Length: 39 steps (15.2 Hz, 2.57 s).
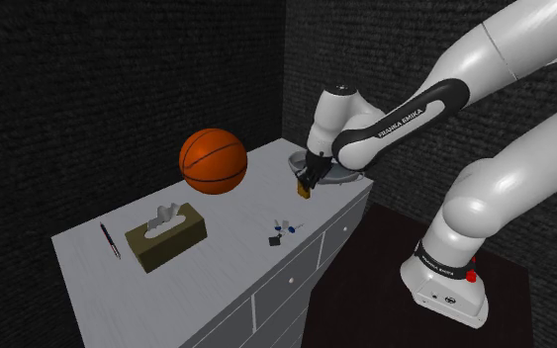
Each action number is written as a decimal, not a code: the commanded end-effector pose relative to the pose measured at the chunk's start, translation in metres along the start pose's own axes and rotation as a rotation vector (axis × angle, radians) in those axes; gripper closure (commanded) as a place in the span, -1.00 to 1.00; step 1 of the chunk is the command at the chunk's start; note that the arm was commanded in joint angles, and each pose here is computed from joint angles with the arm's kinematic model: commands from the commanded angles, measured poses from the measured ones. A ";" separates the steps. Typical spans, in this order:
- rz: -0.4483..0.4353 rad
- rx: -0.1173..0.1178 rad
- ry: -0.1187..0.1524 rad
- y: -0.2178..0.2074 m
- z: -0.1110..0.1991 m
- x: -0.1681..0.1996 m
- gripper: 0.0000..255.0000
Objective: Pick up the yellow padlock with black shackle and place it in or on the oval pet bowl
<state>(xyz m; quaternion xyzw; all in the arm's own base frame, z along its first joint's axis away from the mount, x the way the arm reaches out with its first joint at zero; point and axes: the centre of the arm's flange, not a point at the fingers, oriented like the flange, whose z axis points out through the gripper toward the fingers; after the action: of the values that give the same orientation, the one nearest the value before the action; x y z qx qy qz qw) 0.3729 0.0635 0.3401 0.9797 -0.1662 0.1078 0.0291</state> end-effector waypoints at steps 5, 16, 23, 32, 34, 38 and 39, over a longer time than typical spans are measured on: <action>0.000 0.000 -0.001 0.001 -0.031 0.006 1.00; 0.000 0.000 -0.001 0.002 -0.087 0.019 1.00; 0.000 0.000 -0.001 0.015 -0.113 0.030 1.00; 0.000 0.000 -0.001 0.125 -0.103 0.074 1.00; 0.000 0.000 -0.001 0.149 -0.101 0.084 1.00; 0.000 0.000 -0.001 0.173 -0.089 0.092 1.00; 0.000 0.000 -0.001 0.173 -0.083 0.090 1.00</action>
<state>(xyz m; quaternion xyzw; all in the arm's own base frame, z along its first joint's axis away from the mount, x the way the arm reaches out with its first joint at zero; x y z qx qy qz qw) 0.3817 -0.1196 0.4490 0.9798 -0.1664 0.1073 0.0290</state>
